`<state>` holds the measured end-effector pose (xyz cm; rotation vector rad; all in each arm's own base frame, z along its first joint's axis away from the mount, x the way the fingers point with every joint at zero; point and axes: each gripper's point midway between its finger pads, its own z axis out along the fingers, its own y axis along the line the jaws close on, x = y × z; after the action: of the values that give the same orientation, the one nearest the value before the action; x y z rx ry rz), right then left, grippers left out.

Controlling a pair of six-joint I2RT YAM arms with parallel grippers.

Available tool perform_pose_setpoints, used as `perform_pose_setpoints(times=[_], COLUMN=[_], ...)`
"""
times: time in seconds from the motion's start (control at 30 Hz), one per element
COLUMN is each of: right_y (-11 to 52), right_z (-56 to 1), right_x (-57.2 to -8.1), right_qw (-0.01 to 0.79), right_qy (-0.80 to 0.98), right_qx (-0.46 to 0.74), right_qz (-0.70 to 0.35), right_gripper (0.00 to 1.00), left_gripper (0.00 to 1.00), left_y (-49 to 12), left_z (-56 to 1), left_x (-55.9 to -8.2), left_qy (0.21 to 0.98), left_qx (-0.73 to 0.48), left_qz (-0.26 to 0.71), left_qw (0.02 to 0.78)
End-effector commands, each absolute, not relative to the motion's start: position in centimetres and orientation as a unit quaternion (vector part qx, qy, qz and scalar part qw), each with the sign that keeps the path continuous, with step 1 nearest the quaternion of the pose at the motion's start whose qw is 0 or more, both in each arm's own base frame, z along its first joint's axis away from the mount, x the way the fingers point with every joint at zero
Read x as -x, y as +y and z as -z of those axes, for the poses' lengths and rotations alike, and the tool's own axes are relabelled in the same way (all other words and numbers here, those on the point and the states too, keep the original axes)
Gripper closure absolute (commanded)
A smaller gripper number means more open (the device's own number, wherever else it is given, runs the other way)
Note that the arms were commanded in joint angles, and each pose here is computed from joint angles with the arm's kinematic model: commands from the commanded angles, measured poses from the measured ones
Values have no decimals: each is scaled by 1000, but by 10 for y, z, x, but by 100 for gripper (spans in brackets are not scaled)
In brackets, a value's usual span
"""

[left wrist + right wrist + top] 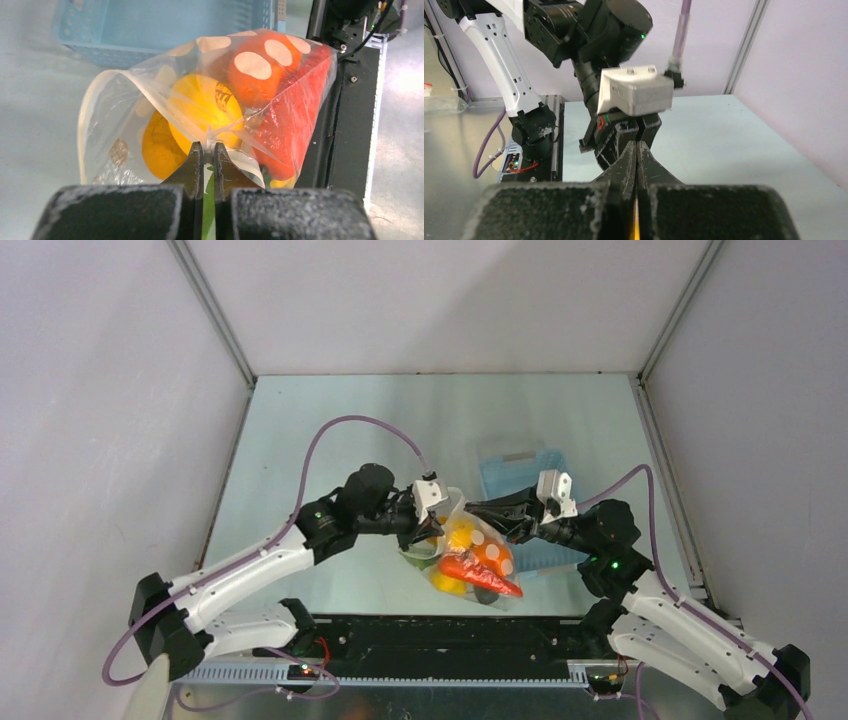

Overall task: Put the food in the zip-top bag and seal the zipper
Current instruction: Adjust the zipper food storage bag at the center of the board.

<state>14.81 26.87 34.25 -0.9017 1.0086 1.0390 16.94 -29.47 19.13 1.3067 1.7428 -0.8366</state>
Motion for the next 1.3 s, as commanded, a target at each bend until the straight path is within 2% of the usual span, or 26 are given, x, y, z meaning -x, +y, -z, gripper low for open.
perform_pose_setpoints(times=[0.0,0.03,0.07,0.1,0.13,0.17,0.2,0.23,0.27,0.33,0.43,0.7,1.0,1.27], right_y=[265,264,263,263,263,263,263,263,263,264,265,272,292,300], right_z=[-363,-362,-360,-358,-354,-352,-349,-348,-345,-343,-340,-337,-325,-319], right_x=[-150,-151,-154,-155,-157,-158,-160,-160,-163,-165,-168,-179,-199,-212], right_qw=[676,674,673,671,667,665,661,659,657,655,653,648,636,621], right_qy=[433,439,451,457,465,470,479,483,490,496,502,515,551,601], right_qx=[387,380,372,368,366,365,361,359,355,352,348,329,277,231], right_qz=[-454,-456,-454,-454,-452,-452,-450,-451,-449,-448,-448,-454,-465,-447], right_gripper=[94,86,74,70,60,54,41,34,20,3,1,0,1,0], left_gripper=[100,100,100,100,100,100,100,100,100,100,100,100,100,100], left_y=[-293,-293,-292,-287,-284,-281,-275,-271,-264,-253,-242,-208,-180,-161], left_z=[-239,-251,-267,-281,-288,-302,-306,-314,-314,-322,-325,-337,-361,-369], left_x=[-182,-189,-190,-194,-198,-197,-202,-202,-208,-213,-219,-239,-268,-276], left_qy=[670,665,660,663,665,666,674,678,692,710,744,808,808,783], left_qx=[-465,-449,-427,-400,-386,-363,-343,-322,-301,-259,-211,-102,122,250], left_qz=[333,330,339,340,334,343,334,338,324,314,294,181,119,79], left_qw=[472,497,516,533,546,554,562,567,571,575,562,552,564,564])
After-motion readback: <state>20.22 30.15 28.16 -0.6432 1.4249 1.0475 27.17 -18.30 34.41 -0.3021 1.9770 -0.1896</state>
